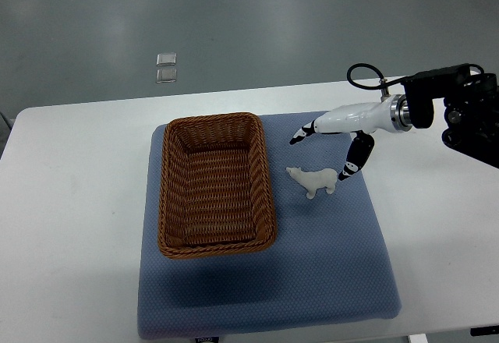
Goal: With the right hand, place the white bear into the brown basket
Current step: 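Reach the right hand forward over the white polar bear figurine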
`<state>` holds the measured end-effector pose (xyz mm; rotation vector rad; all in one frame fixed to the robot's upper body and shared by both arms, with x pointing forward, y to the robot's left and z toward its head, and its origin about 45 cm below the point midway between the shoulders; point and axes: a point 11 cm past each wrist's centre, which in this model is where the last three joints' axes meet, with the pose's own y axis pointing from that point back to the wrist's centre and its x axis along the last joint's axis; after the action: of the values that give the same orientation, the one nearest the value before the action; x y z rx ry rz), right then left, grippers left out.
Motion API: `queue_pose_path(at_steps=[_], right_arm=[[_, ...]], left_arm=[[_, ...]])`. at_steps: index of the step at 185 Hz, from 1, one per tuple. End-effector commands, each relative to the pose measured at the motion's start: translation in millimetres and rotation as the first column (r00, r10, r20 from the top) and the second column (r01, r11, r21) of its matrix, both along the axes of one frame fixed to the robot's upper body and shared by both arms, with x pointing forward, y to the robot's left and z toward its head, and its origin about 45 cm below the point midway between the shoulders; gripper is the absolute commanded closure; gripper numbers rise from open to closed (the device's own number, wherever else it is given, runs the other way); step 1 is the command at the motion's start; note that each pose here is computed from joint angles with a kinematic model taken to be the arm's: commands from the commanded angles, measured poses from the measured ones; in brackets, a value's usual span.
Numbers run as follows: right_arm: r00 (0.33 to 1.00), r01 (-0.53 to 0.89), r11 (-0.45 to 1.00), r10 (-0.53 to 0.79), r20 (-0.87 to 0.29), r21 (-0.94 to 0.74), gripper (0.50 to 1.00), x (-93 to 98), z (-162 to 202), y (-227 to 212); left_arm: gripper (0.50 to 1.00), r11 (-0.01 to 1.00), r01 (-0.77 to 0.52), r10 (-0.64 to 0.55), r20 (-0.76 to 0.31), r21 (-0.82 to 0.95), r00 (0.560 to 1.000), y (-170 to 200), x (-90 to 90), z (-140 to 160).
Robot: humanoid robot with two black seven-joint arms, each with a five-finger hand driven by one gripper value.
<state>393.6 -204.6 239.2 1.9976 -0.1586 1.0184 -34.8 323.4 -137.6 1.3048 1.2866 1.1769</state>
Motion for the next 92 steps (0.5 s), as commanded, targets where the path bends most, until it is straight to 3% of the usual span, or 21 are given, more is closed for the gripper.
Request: queue_pose_path(at_steps=[1,92], right_arm=[[1.0,-0.009,1.0,0.009,-0.012,0.0,0.587,-4.2,-11,5],[0.994,0.11,0.994,-0.11,-0.024,-0.004,0.589,4.9,-42,-12]], left_arm=[[0.5,1.0,0.0,0.0,0.0,0.0,1.0,0,-0.1,0],[0.5,1.0,0.0,0.0,0.0,0.0,1.0,0,-0.1,0]])
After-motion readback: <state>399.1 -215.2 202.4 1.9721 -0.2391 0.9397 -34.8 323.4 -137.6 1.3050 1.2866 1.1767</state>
